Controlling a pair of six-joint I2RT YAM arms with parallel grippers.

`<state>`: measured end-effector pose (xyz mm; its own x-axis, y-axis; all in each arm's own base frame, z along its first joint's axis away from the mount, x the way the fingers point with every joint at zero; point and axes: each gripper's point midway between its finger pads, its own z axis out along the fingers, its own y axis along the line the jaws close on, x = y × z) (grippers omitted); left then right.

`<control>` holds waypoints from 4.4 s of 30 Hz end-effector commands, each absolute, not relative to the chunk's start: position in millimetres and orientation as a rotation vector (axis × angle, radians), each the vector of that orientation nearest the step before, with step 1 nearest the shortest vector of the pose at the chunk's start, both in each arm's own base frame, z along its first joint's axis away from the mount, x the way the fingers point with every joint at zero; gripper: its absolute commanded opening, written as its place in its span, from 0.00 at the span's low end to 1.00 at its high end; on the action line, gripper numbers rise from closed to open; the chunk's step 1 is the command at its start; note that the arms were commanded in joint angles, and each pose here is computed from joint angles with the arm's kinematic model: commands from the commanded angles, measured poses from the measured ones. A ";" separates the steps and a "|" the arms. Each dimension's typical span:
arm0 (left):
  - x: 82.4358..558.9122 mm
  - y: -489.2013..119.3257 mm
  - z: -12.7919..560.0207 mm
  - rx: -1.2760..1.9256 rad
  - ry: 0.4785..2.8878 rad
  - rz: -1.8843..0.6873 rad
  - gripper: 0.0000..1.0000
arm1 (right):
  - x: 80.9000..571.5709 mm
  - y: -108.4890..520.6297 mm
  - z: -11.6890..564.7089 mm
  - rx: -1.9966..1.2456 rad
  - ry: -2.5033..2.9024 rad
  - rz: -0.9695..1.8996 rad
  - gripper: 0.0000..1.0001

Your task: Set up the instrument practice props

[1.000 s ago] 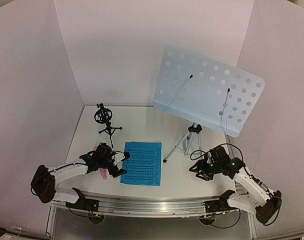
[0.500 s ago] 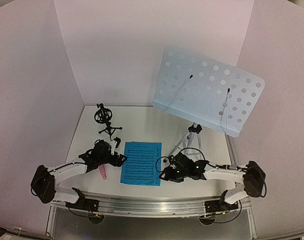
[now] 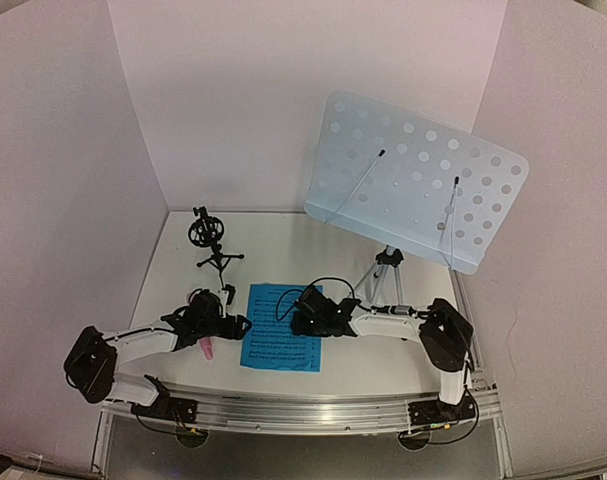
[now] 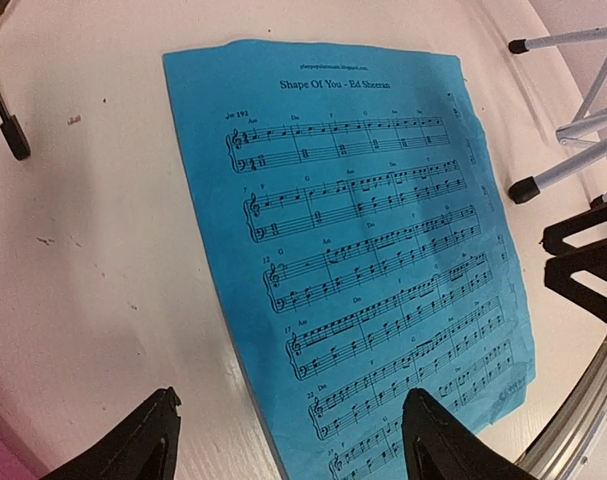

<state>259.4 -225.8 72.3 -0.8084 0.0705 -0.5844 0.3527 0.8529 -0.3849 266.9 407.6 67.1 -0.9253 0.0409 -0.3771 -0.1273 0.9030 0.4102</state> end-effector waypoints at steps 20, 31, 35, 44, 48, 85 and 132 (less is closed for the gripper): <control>247.4 -231.7 2.2 -0.113 2.668 -0.891 0.73 | 266.4 395.3 -7.4 0.008 2.798 0.579 0.59; 242.3 -215.0 -7.0 -0.306 2.688 -0.863 0.57 | 260.9 396.7 -20.0 0.030 2.818 0.630 0.59; 249.1 -214.5 0.1 -0.325 2.672 -0.871 0.34 | 260.1 393.2 -19.2 0.035 2.819 0.630 0.59; 264.6 -214.4 21.5 -0.330 2.658 -0.845 0.00 | 264.6 388.2 -14.0 0.054 2.815 0.644 0.59; 269.9 -214.9 35.6 -0.306 2.648 -0.839 0.00 | 263.5 387.6 -12.2 0.043 2.817 0.652 0.59; 184.7 -233.8 376.6 0.976 1.587 -0.923 0.00 | 238.8 444.8 299.4 -0.617 2.076 1.239 0.91; 158.0 -191.4 429.4 0.779 1.522 -0.851 0.22 | 185.4 466.3 426.4 -0.865 1.607 1.560 0.00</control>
<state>147.3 -196.1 417.7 -0.1485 0.0536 -0.9875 0.8805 0.4617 -0.1074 206.5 483.2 367.9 -0.6013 -0.0034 -0.7990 -0.7981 0.0490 0.6005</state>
